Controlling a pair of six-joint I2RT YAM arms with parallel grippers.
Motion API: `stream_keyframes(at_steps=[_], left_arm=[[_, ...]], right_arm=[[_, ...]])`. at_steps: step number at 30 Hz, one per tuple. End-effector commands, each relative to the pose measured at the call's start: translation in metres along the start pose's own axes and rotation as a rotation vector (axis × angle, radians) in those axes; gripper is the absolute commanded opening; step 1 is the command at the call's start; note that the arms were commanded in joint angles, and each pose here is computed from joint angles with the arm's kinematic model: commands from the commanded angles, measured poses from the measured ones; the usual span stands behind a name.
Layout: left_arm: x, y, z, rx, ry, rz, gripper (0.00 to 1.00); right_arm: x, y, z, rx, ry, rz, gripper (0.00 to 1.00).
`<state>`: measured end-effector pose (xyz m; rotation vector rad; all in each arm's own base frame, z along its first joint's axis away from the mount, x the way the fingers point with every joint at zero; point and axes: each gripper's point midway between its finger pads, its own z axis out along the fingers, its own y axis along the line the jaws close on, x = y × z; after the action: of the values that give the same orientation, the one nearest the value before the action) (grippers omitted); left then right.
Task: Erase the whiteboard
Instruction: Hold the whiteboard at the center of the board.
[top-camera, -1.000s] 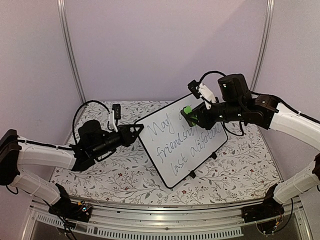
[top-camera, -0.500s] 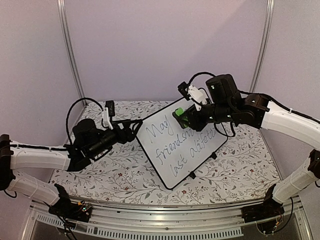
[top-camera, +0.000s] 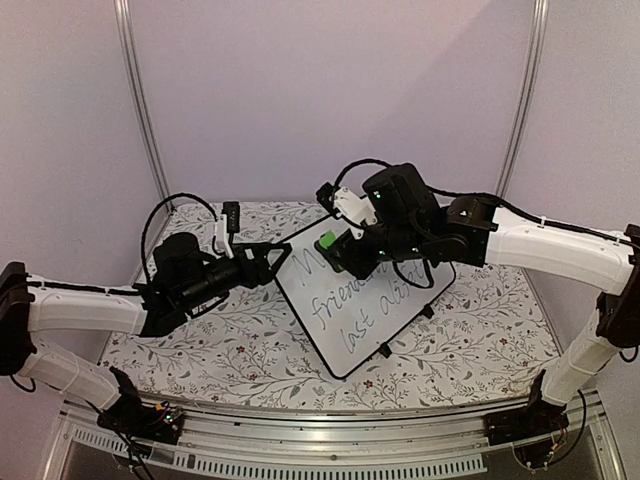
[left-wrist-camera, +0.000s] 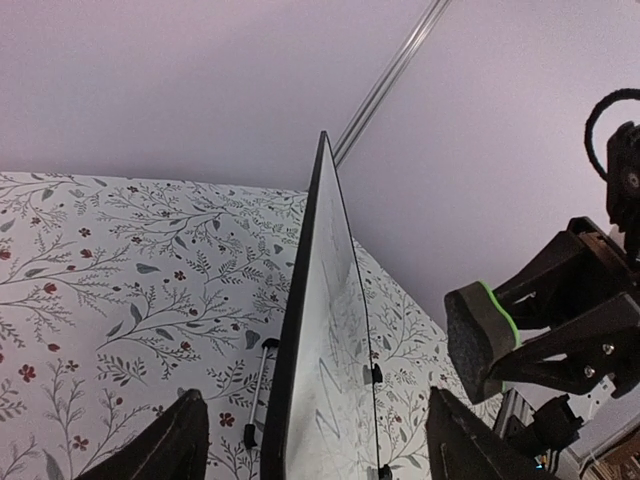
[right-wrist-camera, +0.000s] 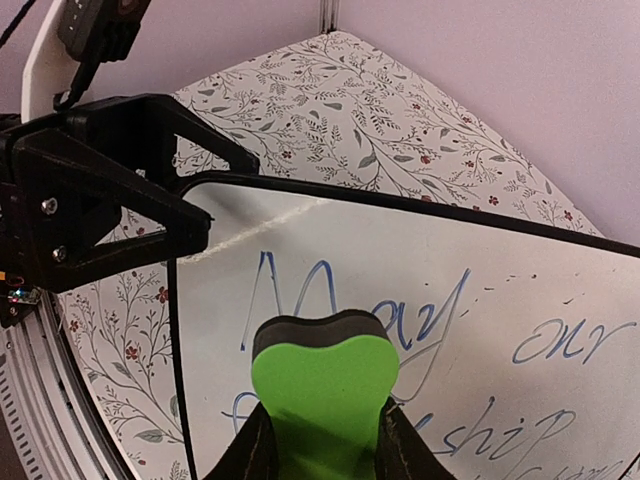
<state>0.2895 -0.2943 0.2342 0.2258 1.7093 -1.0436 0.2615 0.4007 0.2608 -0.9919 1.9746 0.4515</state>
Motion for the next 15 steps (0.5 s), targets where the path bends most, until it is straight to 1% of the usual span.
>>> stream_keyframes(at_steps=[1,4,8,15], left_arm=[[-0.005,-0.001,-0.002,0.050,-0.013,0.008,0.71],[-0.008,0.001,0.000,0.059,-0.013,-0.001,0.64],[-0.010,0.005,0.005,0.089,0.001,-0.016,0.58],[-0.014,0.003,0.011,0.157,0.015,-0.006,0.57]], right_arm=[[-0.018,0.000,-0.002,0.012,-0.056,0.024,0.32],[-0.015,0.002,0.002,0.015,-0.045,0.012,0.32],[-0.013,0.002,0.008,0.021,-0.034,0.004,0.32],[-0.018,0.005,0.015,0.033,-0.029,-0.002,0.32]])
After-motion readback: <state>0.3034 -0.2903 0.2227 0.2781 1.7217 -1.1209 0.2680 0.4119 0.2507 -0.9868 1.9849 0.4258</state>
